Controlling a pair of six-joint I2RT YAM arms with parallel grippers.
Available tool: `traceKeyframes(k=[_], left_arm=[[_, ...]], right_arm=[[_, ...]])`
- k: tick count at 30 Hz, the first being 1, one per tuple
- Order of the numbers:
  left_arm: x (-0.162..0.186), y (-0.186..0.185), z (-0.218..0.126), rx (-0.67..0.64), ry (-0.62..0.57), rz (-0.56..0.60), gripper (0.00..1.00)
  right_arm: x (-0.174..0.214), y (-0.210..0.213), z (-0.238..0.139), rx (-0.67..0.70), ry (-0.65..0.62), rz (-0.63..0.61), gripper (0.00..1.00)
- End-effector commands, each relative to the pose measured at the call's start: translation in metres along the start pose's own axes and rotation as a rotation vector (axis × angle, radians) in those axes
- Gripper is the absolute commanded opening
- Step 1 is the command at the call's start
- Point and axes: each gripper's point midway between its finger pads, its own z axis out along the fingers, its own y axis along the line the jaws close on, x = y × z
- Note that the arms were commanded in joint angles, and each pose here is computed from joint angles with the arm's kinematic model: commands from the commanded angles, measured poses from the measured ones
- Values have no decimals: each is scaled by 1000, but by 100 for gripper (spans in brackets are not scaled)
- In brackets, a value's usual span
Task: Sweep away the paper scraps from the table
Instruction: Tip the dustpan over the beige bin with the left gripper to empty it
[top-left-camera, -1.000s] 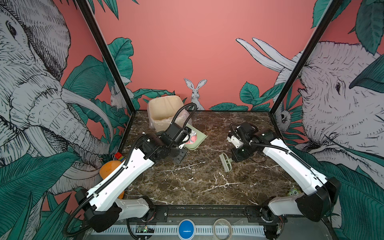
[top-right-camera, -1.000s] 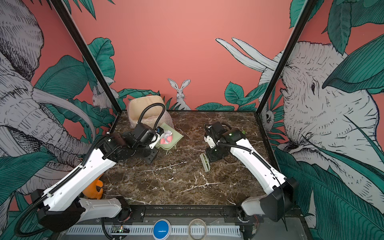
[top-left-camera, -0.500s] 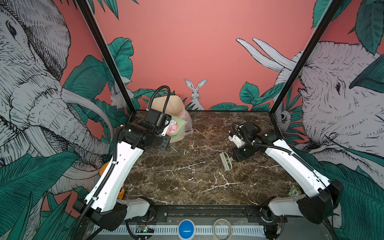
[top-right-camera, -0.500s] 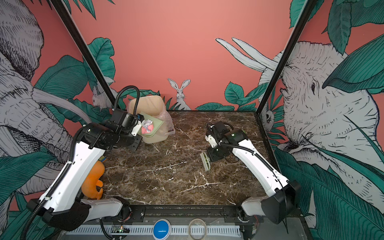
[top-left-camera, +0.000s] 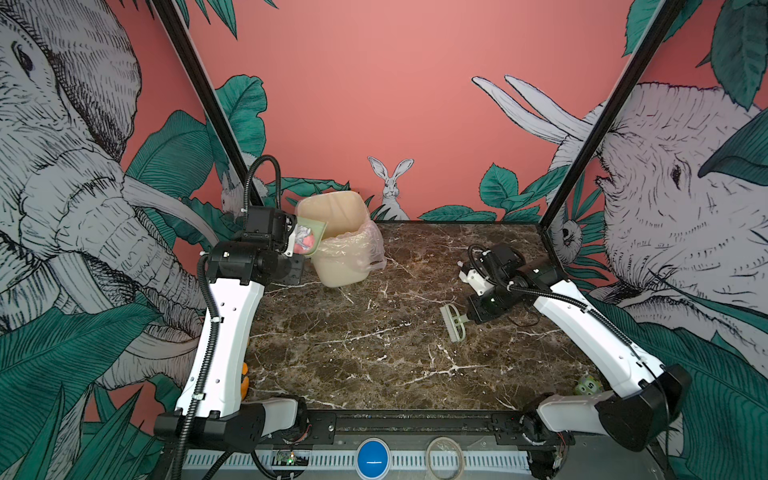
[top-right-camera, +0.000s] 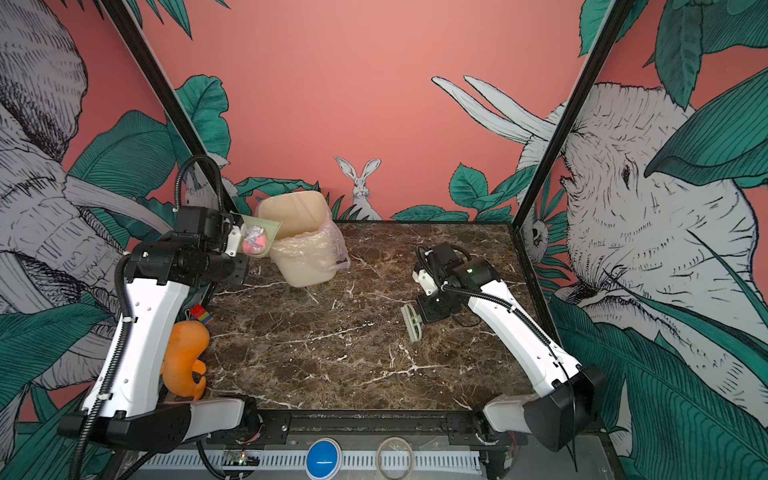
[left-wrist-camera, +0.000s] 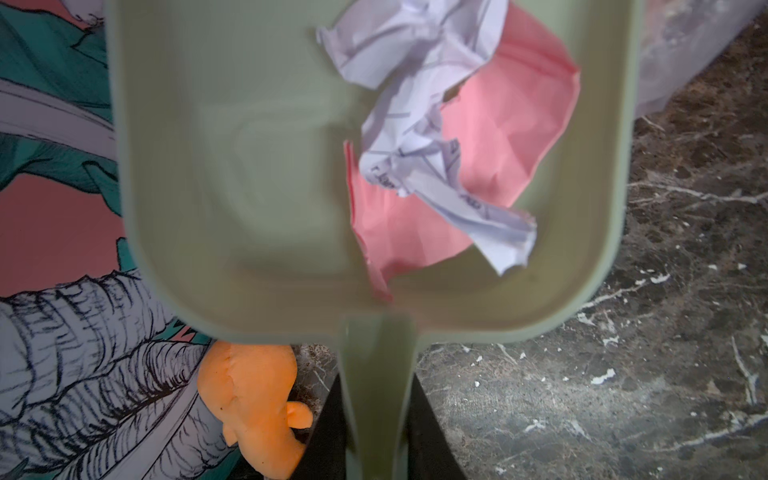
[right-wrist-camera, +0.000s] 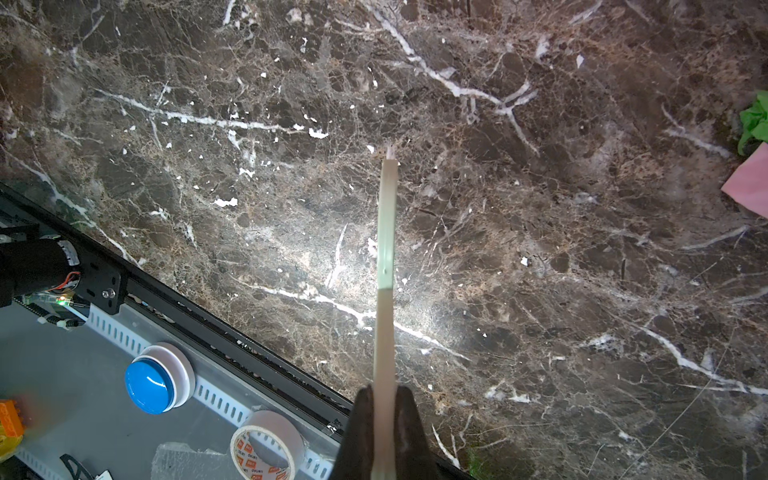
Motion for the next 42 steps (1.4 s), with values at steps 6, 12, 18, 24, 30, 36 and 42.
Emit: traceKeyframes(k=[6, 12, 18, 24, 30, 36, 42], left_arm=[[-40, 20, 12, -19, -48, 11, 17], [-61, 29, 24, -54, -24, 52, 18], [-71, 38, 29, -126, 0, 107, 19], [-77, 30, 36, -186, 44, 202, 19], [-82, 33, 46, -306, 95, 295, 19], [-90, 30, 55, -417, 134, 398, 17], [-99, 21, 58, -502, 133, 508, 15]], right_arm=[[8, 0, -5, -11, 2, -1, 0], [10, -1, -6, -8, 9, 0, 0], [10, -2, -4, -10, 16, 2, 0], [6, -1, -5, -13, 11, 3, 0], [8, -2, -7, -6, 7, 6, 0], [9, -1, -8, -9, 3, 6, 0], [11, -2, -6, -7, 9, 4, 0]])
